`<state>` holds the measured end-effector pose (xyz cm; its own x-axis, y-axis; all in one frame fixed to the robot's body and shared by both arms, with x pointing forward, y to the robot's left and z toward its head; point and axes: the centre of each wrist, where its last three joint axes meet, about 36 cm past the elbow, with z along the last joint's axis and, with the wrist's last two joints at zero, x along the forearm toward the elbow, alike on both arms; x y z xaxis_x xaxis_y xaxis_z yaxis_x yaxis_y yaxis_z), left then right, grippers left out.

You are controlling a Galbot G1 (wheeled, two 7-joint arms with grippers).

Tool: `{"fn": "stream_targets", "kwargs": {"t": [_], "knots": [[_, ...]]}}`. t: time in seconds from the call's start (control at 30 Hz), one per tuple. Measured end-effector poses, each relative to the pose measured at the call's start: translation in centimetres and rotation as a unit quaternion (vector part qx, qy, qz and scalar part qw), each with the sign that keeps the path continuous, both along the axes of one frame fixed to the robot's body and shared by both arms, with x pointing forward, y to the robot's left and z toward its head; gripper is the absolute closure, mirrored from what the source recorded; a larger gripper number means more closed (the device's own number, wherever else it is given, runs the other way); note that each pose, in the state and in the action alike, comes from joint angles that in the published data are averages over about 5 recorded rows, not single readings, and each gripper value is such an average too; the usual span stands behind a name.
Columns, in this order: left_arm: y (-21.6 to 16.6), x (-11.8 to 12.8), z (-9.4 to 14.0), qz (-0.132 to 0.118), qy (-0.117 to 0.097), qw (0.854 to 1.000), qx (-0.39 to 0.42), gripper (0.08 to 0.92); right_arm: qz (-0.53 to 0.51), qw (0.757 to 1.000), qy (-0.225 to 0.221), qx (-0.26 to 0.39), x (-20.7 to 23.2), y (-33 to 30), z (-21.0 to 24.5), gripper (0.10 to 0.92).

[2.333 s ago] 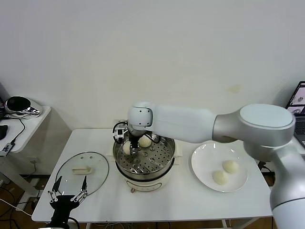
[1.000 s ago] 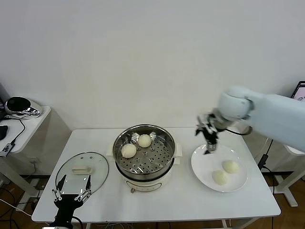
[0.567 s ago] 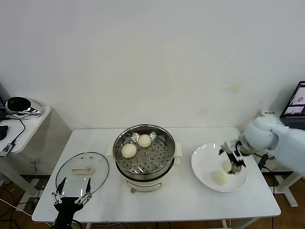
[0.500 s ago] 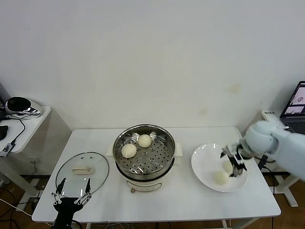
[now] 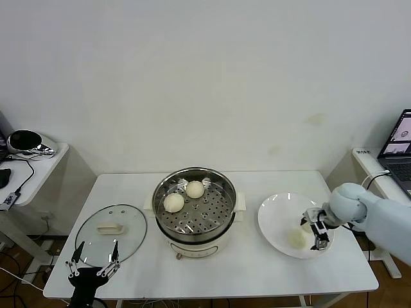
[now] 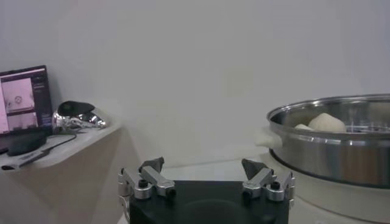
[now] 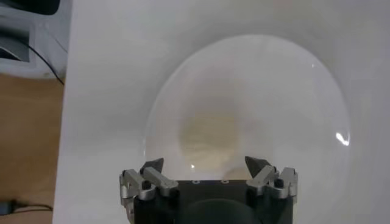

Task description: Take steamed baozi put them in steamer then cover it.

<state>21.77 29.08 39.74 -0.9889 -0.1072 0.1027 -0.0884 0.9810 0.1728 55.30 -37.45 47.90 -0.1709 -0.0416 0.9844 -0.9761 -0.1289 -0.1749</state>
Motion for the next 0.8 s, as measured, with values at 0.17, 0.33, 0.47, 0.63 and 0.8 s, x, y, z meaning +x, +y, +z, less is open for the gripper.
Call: {"fn": "stream_targets", "kwargs": {"t": [0.17, 0.33, 0.47, 0.63, 0.8], "knots": [[0.1, 0.0, -0.1, 0.001, 0.0, 1.0, 0.001, 0.177, -0.005, 1.0, -0.001, 0.003, 0.6, 0.3, -1.2, 0.2], [0.2, 0.1, -0.2, 0.002, 0.0, 1.0, 0.002, 0.177, -0.007, 1.0, 0.001, 0.005, 1.0, 0.8, -2.1, 0.235], [0.2, 0.1, -0.3, 0.002, 0.0, 1.0, 0.001, 0.177, -0.007, 1.0, 0.003, 0.004, 1.1, 1.1, -2.7, 0.283], [0.2, 0.1, -0.4, 0.003, 0.001, 1.0, 0.001, 0.177, -0.007, 1.0, 0.002, 0.003, 1.3, 1.0, -2.8, 0.355], [0.1, 0.1, -0.4, 0.001, 0.001, 1.0, 0.0, 0.177, -0.007, 1.0, 0.002, 0.005, 1.5, 1.1, -2.2, 0.403]]}}
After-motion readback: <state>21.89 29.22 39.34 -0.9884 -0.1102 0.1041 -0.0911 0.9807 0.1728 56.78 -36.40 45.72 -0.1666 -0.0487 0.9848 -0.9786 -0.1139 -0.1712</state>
